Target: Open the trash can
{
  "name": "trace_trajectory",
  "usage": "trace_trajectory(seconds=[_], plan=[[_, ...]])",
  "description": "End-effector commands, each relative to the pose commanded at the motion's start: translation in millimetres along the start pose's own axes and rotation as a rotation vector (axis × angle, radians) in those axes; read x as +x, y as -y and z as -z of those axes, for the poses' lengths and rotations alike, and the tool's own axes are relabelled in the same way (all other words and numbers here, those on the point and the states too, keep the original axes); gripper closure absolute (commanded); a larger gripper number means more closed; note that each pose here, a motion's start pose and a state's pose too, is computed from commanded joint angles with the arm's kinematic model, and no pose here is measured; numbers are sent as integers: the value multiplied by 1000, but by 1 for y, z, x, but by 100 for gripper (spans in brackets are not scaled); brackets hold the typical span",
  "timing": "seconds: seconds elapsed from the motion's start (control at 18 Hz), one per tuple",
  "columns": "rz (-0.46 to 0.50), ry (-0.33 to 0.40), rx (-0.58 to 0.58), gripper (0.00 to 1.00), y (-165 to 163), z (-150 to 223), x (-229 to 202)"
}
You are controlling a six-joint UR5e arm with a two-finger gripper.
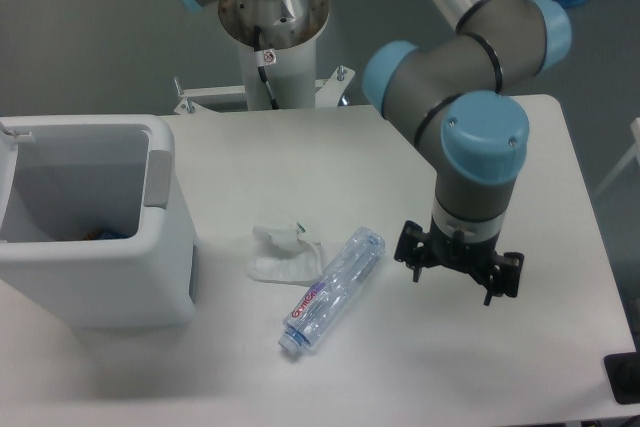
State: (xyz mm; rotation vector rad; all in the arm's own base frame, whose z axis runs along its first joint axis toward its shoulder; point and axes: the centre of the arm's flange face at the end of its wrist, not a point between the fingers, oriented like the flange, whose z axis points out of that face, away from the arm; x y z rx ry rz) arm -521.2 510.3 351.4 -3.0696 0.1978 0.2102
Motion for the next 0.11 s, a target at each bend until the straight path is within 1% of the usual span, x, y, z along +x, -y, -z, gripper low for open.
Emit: trace_trajectory(seconds=[0.06,0.11], plan=[[-20,-5,-3,0,-1,-2,1],[-19,-11,-5,0,-1,-6,3]])
